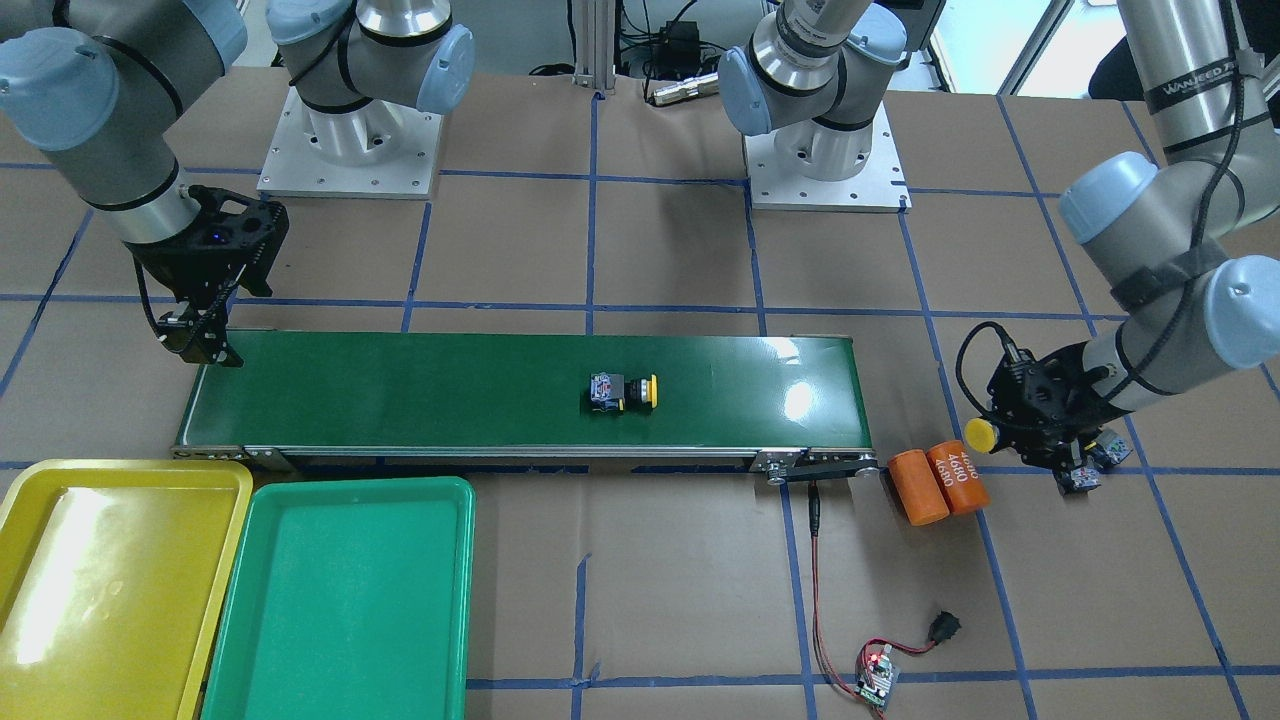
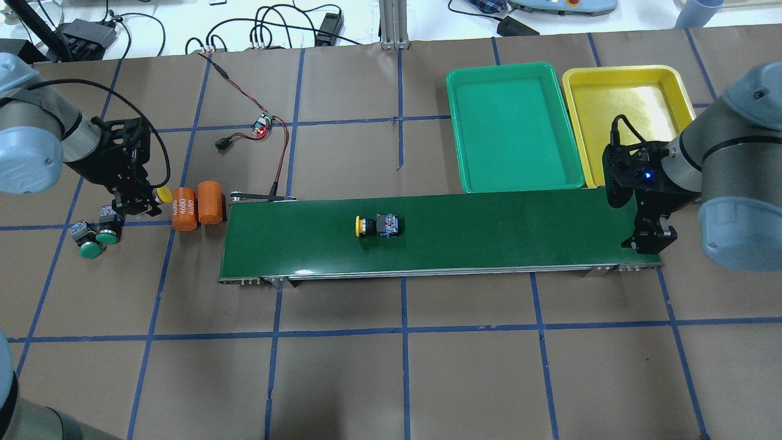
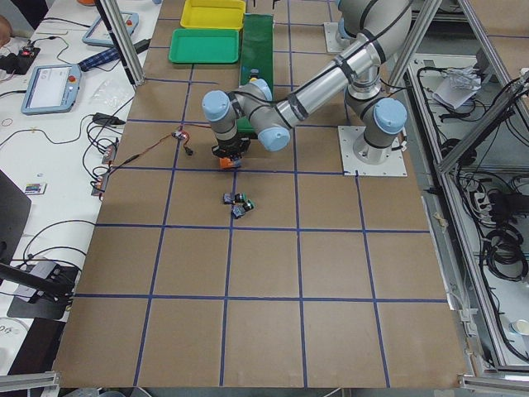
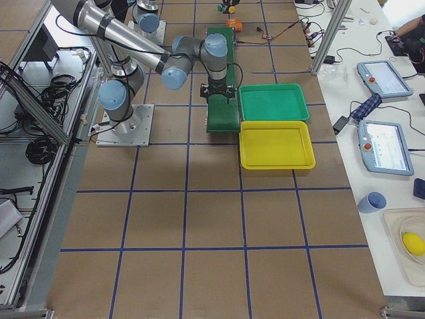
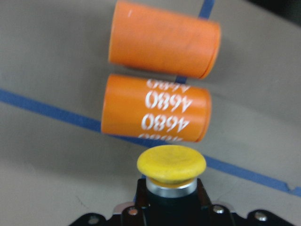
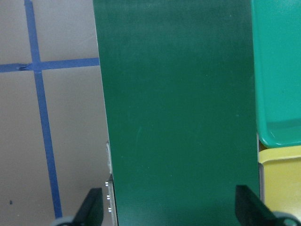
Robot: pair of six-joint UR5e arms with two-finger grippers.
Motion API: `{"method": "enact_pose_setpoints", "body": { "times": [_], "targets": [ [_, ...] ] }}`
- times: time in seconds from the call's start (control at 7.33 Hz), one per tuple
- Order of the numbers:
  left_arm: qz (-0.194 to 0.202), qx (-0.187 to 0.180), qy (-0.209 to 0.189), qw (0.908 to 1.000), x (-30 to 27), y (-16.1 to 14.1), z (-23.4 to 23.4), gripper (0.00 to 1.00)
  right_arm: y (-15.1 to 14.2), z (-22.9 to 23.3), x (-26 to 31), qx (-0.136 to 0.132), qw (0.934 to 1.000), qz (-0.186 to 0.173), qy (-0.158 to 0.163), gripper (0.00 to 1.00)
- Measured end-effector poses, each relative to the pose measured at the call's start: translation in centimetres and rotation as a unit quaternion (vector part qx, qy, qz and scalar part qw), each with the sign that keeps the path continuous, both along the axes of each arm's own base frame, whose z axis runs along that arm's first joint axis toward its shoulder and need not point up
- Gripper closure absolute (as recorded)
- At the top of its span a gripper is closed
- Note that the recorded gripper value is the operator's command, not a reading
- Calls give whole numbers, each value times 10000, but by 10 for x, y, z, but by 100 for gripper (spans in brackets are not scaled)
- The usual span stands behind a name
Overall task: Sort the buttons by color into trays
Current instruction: 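Place the button on the belt with left gripper while right arm moves to belt end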
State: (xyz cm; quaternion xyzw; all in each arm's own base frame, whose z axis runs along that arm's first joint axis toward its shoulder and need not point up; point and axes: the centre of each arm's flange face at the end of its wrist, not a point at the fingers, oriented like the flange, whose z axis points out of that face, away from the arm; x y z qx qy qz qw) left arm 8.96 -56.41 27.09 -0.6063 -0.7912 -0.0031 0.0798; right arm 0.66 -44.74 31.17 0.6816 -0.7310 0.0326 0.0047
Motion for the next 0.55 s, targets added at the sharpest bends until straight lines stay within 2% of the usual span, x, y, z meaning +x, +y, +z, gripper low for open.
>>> {"method": "enact_pose_setpoints", "body": {
  "times": [0.14, 0.41, 0.55],
  "targets": [
    [-354, -58, -27, 9994, -44, 5, 17, 100, -1, -1, 3, -9, 10000, 61, 12, 0],
    [-1077, -168, -77, 9940, -137, 25, 20, 100, -8, -12, 7, 54, 9999, 142, 0, 0],
    [-1245, -218, -102, 9919, -167, 38, 13, 100, -15, -20, 12, 41, 9998, 212, 20, 0]
  ]
}}
